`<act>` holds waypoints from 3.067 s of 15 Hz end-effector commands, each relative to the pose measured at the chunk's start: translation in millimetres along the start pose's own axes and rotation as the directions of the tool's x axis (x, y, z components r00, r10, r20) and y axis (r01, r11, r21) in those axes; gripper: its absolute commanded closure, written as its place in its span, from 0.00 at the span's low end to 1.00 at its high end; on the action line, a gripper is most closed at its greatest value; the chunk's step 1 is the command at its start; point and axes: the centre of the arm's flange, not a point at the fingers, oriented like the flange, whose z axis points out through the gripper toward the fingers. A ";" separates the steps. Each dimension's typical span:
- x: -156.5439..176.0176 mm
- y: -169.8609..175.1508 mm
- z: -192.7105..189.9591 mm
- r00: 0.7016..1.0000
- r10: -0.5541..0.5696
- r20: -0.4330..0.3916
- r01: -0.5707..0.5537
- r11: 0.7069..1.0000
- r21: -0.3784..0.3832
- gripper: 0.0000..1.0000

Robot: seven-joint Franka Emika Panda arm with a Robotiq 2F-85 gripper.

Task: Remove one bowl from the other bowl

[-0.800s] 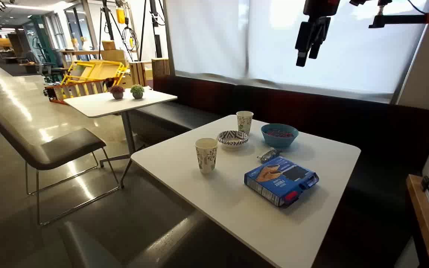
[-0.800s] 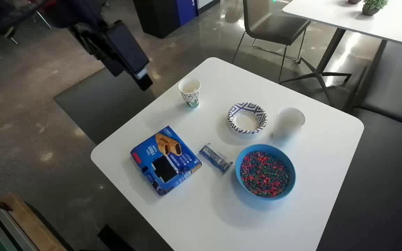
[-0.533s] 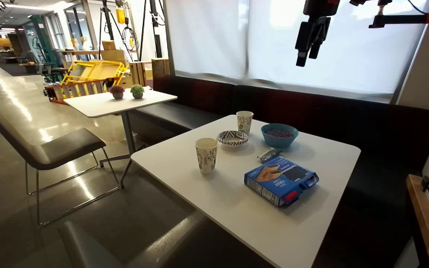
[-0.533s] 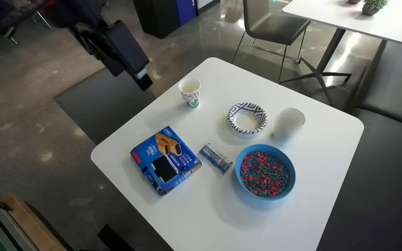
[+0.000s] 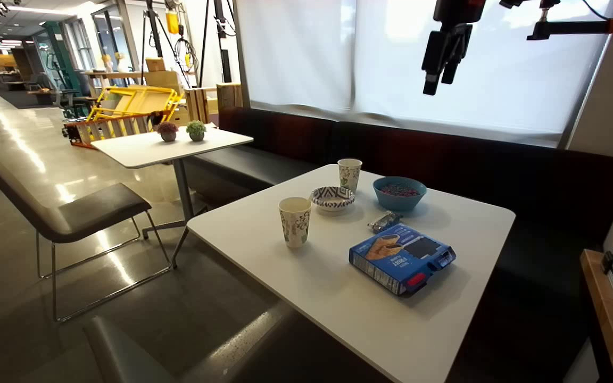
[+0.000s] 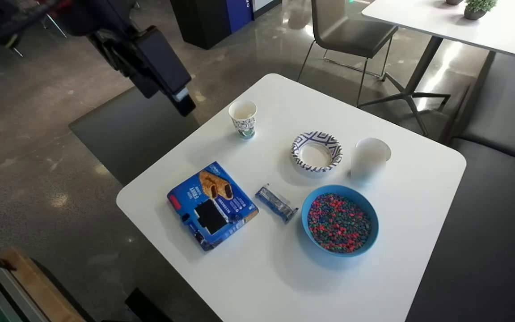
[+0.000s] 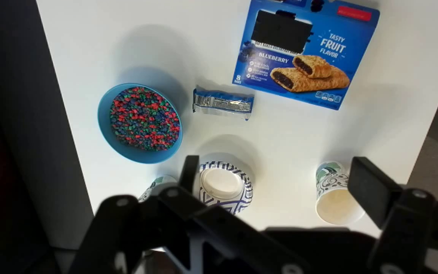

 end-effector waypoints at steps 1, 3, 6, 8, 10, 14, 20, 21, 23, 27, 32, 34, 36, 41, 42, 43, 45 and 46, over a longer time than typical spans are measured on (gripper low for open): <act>9.1 -6.3 6.4 0.999 0.051 0.015 -0.051 0.999 -0.016 0.00; 32.7 -14.2 23.4 0.981 0.175 0.079 -0.174 0.985 -0.021 0.00; 58.7 -22.8 62.8 0.944 0.329 0.028 -0.327 0.943 -0.059 0.00; 73.2 -22.9 92.4 0.948 0.317 0.001 -0.315 0.943 -0.109 0.00; 91.1 -15.7 123.8 0.980 0.201 -0.014 -0.201 0.973 -0.110 0.00; 127.6 10.6 178.3 0.999 -0.048 0.013 0.049 0.993 -0.106 0.00; 131.5 21.3 208.2 0.986 -0.169 0.008 0.169 0.982 -0.088 0.00; 135.1 20.9 215.1 0.984 -0.180 0.012 0.180 0.980 -0.087 0.00; 139.4 20.1 219.6 0.982 -0.188 0.013 0.188 0.978 -0.088 0.00; 141.1 20.4 218.5 0.982 -0.191 0.010 0.191 0.978 -0.089 0.00; 158.6 21.3 254.4 0.963 -0.268 -0.005 0.268 0.963 0.004 0.00; 165.7 20.6 272.3 0.944 -0.331 -0.018 0.331 0.942 0.061 0.00; 172.4 19.2 287.9 0.916 -0.401 -0.025 0.401 0.907 0.126 0.00; 191.0 24.3 324.5 0.825 -0.557 -0.090 0.565 0.813 0.141 0.00; 195.1 26.8 330.1 0.804 -0.587 -0.094 0.594 0.795 0.124 0.00; 198.9 29.1 335.5 0.785 -0.612 -0.090 0.619 0.776 0.123 0.00; 204.9 30.7 344.4 0.743 -0.661 -0.107 0.669 0.731 0.132 0.00; 207.1 29.3 348.6 0.717 -0.687 -0.121 0.697 0.704 0.133 0.00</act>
